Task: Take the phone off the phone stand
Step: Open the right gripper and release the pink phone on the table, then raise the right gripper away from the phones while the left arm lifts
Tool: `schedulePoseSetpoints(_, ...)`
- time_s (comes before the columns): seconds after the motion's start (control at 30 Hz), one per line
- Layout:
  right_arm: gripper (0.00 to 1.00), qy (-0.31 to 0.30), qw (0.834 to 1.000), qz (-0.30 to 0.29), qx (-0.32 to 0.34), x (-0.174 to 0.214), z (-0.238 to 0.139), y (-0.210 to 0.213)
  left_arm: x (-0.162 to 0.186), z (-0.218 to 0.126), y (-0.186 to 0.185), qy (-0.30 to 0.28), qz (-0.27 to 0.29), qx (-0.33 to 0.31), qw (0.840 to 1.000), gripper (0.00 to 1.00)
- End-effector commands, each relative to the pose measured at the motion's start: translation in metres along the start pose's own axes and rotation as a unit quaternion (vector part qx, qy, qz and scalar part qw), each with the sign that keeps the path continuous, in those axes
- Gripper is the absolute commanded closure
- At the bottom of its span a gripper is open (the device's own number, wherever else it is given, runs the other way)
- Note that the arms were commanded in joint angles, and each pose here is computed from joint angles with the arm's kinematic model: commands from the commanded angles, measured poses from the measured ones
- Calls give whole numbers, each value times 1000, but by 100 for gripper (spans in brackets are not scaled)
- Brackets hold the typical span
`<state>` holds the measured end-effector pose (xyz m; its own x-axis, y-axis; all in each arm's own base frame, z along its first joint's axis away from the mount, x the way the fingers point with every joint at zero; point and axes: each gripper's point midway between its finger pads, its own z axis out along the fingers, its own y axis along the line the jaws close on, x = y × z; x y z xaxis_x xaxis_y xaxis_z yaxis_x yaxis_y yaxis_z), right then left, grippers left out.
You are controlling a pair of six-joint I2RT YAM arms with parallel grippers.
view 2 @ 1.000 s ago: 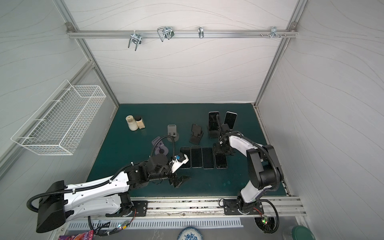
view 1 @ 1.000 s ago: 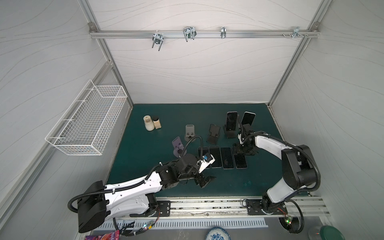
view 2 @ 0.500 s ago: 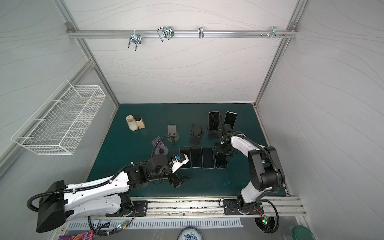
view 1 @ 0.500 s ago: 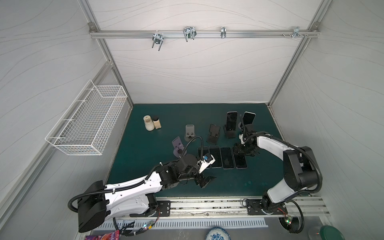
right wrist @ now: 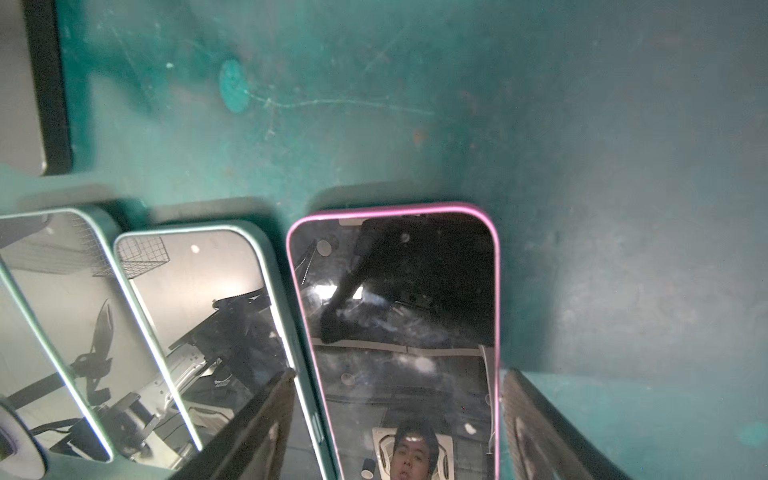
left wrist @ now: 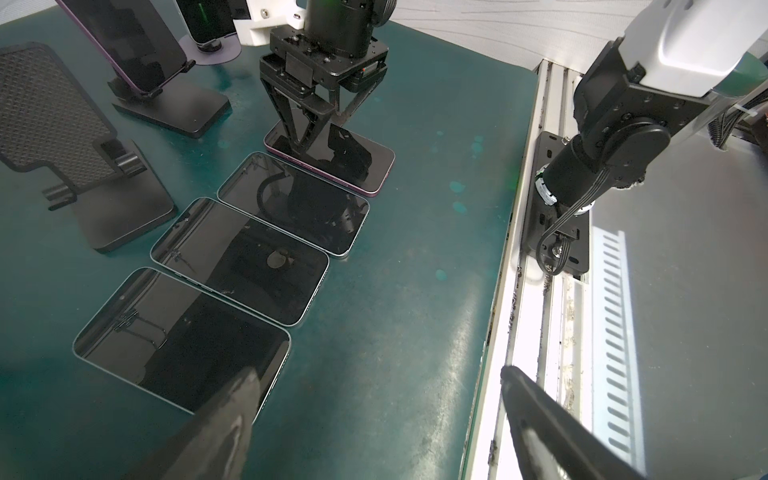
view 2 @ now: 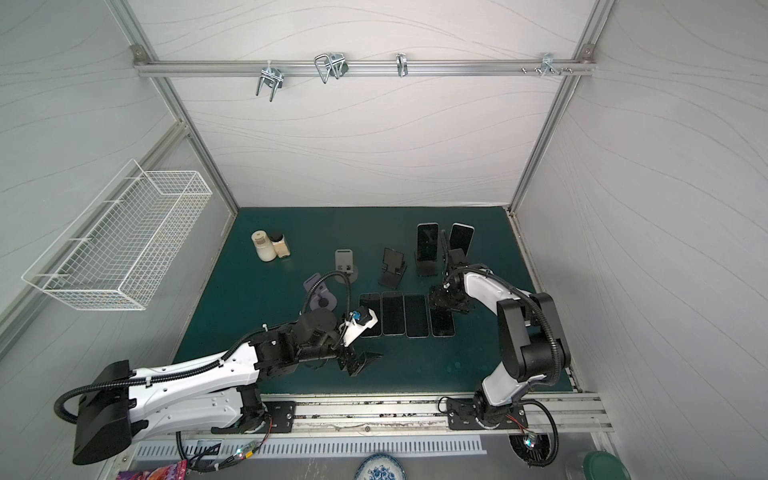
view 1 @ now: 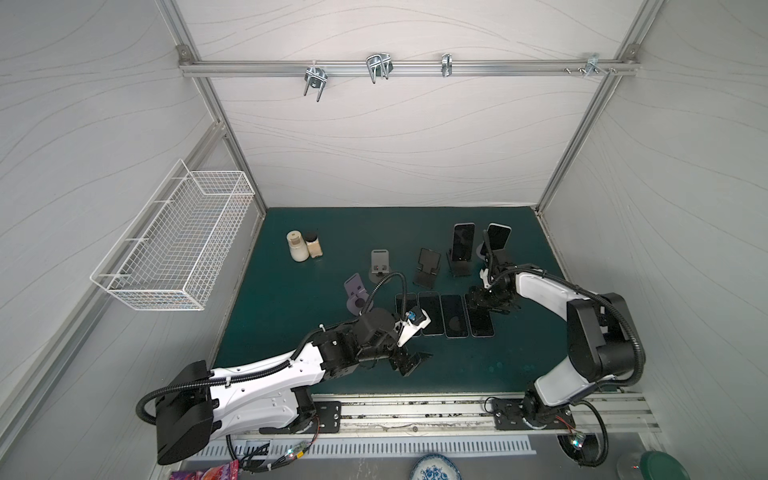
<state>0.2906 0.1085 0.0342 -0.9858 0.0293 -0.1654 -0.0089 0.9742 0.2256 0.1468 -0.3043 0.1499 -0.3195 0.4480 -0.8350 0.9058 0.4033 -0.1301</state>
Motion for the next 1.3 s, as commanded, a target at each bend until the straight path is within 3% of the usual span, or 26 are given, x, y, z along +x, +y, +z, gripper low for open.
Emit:
schedulePoseSetpoints(0.0, 21, 2, 1000, 6, -16, 1, -1, 4, -11, 0, -1, -13, 12, -2, 1000, 8)
schedulePoseSetpoints(0.97, 22, -10, 999, 11, -42, 2, -15, 14, -11, 2, -1, -8, 14, -3, 1000, 8)
schedulePoseSetpoints(1.27, 22, -46, 998, 10, -39, -6, -33, 15, -11, 3, -2, -7, 15, -2, 1000, 8)
